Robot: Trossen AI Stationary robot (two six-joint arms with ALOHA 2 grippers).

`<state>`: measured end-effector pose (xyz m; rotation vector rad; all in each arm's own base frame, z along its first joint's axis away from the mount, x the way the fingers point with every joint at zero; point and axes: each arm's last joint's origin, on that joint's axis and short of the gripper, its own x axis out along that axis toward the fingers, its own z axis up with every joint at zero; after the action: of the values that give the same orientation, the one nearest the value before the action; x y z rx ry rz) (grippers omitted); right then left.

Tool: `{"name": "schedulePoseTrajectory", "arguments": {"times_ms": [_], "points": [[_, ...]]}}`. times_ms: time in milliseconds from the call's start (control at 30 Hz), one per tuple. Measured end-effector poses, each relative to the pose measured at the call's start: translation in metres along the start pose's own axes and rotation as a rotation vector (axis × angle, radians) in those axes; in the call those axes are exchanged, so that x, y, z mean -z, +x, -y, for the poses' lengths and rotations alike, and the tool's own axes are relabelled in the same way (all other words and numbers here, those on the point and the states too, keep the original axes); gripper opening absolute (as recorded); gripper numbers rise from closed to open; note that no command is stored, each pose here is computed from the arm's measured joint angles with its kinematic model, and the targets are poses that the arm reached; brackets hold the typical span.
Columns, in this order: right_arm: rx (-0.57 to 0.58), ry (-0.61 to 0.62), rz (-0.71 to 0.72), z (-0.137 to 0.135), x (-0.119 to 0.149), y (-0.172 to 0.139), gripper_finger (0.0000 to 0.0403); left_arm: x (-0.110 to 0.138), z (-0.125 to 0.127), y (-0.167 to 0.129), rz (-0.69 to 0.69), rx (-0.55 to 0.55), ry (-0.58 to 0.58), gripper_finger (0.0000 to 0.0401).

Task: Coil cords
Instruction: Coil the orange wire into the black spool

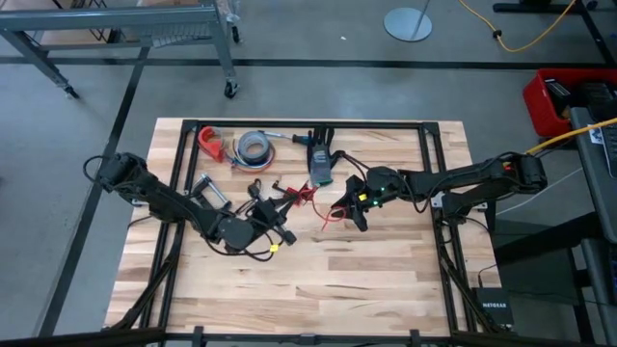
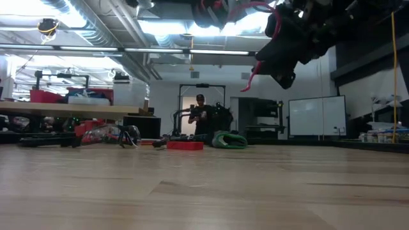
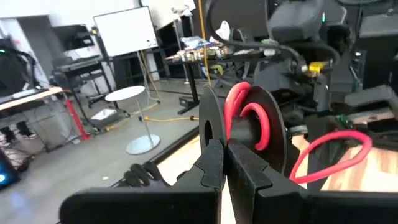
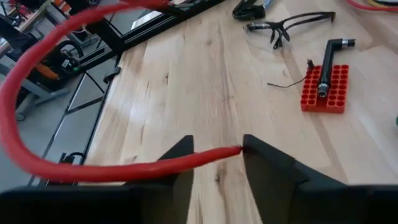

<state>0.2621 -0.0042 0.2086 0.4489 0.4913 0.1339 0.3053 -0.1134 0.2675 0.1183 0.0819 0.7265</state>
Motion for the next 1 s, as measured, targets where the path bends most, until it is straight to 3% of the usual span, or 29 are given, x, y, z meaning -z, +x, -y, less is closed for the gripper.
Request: {"name": "schedulePoseTrajectory", "arguments": {"times_ms": [167,367,467,733,1000], "points": [[-0.007,0.000,-0.006,0.000,0.000,0.000,0.0174,-0.008,0.001,-0.024,0.008,-0.064,0.012,0.0000],[-0.082,-0.018,-0.043,-0.002,0.002,0.000,0.0181,-0.013,-0.001,-0.055,-0.008,-0.232,0.078,0.0000],[-0.106,-0.016,-0.074,-0.002,0.004,0.000,0.0181,-0.015,0.001,-0.063,-0.005,-0.204,0.097,0.0000],[-0.086,-0.044,-0.147,0.000,0.012,-0.001,0.0182,-0.015,0.005,-0.076,0.014,-0.145,-0.016,0.0000],[-0.177,-0.268,0.112,-0.010,-0.012,-0.001,0.0182,-0.015,0.014,-0.083,0.025,0.138,-0.155,0.0000]]}}
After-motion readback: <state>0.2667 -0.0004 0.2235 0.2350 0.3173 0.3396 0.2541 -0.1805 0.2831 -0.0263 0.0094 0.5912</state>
